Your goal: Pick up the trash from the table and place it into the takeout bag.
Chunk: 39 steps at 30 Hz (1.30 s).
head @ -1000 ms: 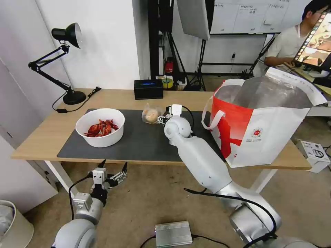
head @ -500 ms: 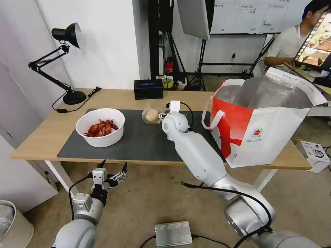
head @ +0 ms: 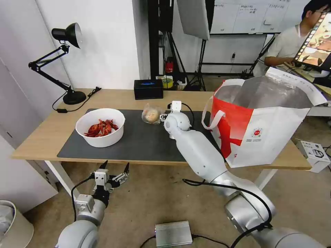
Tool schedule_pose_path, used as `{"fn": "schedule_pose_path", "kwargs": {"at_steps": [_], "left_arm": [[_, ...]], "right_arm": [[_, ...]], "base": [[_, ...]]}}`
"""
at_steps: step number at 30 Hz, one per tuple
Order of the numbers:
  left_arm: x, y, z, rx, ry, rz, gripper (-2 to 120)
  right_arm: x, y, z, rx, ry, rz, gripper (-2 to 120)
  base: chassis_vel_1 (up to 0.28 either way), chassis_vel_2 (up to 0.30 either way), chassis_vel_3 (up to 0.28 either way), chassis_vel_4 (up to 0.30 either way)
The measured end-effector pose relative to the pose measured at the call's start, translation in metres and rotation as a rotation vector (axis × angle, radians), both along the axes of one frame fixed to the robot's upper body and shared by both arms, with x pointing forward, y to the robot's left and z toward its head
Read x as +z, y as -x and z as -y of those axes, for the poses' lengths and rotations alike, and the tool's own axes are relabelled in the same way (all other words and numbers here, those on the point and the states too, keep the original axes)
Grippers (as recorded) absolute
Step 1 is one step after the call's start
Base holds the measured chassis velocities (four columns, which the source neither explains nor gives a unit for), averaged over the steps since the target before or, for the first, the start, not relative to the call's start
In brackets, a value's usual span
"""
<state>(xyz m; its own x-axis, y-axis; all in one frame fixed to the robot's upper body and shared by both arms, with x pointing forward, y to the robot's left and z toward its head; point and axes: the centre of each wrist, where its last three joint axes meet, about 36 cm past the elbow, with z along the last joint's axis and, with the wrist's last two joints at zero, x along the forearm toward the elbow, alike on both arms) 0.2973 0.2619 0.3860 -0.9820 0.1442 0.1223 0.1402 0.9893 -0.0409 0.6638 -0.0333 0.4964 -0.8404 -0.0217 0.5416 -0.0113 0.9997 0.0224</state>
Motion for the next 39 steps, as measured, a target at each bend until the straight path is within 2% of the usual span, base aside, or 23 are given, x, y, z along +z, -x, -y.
{"fn": "schedule_pose_path", "kwargs": {"at_steps": [3, 39], "left_arm": [[-0.0005, 0.0005, 0.0004, -0.018, 0.001, 0.012, 100], [0.0012, -0.0006, 0.0027, -0.028, 0.006, 0.018, 100]], "right_arm": [[-0.0014, -0.0025, 0.0011, 0.014, 0.0, 0.0, 100], [-0.0032, -0.0065, 0.0026, 0.04, 0.035, -0.049, 100]], "base": [[0.0, 0.0, 0.0, 0.0], [0.0, 0.0, 0.0, 0.0]]}}
